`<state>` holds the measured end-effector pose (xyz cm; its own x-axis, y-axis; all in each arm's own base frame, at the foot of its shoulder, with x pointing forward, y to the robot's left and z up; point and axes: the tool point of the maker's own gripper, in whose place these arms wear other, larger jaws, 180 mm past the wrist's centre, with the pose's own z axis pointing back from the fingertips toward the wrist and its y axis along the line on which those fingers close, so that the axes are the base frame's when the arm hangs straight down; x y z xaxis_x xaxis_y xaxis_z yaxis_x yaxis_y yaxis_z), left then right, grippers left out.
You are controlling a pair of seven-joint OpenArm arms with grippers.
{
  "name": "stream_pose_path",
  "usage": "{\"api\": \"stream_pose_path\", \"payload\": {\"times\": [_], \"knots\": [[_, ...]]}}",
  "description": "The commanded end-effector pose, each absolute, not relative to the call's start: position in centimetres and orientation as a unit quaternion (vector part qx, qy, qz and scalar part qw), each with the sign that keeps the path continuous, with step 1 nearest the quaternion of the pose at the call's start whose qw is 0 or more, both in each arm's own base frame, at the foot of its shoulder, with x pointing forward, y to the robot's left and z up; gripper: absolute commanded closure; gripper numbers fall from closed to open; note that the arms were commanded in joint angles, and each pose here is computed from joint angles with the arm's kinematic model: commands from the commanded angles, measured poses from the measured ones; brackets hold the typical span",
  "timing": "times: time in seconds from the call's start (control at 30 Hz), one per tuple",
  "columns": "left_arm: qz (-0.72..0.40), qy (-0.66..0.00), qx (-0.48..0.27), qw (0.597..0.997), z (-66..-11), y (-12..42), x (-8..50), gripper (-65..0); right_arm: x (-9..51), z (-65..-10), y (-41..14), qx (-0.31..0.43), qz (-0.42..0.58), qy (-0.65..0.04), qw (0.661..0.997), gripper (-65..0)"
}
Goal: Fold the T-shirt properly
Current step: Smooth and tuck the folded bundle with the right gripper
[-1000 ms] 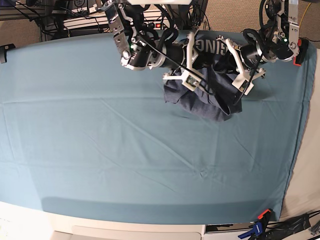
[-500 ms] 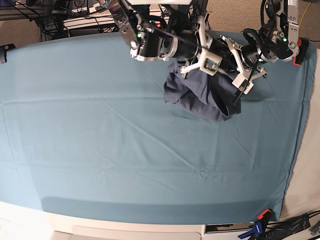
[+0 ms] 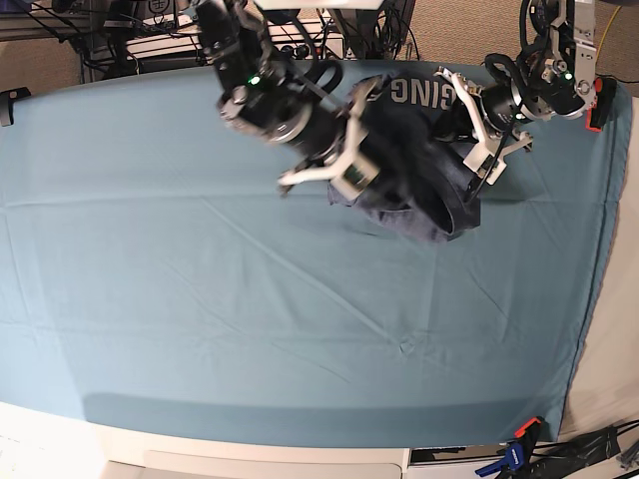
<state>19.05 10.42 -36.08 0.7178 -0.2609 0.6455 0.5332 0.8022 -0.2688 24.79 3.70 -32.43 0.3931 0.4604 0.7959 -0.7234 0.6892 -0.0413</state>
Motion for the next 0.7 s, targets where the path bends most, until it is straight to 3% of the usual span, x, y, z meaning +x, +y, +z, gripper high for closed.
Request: {"api": "stream_pose_path", "payload": {"times": [0.0,0.13,0.23,0.43,0.67], "knots": [[-0.222,-0.321,-0.230,0.892,-35.2,10.2,19.5,0.0,26.7,-31.0,2.9,0.146,0.336,-0.449,0.815,0.0],[-0.222,-0.321,-0.230,0.892,-35.2,10.2,19.5,0.0,31.4,-31.7,-2.5,0.075,0.249,-0.463,0.848,0.0],[-0.222,-0.321,-0.230,0.892,-35.2,10.2,19.5,0.0,32.4,-31.8,-3.4,0.101,0.216,-0.457,0.857,0.0],[-0.222,-0.321,-0.230,0.892,-35.2,10.2,19.5,0.0,27.9,-29.4,2.8,0.276,0.269,-0.434,0.814,0.0],[-0.222,-0.321,-0.229,0.892,-35.2,10.3,19.5,0.0,22.0,-26.6,6.1,0.322,0.316,-0.441,0.776,0.0]]}}
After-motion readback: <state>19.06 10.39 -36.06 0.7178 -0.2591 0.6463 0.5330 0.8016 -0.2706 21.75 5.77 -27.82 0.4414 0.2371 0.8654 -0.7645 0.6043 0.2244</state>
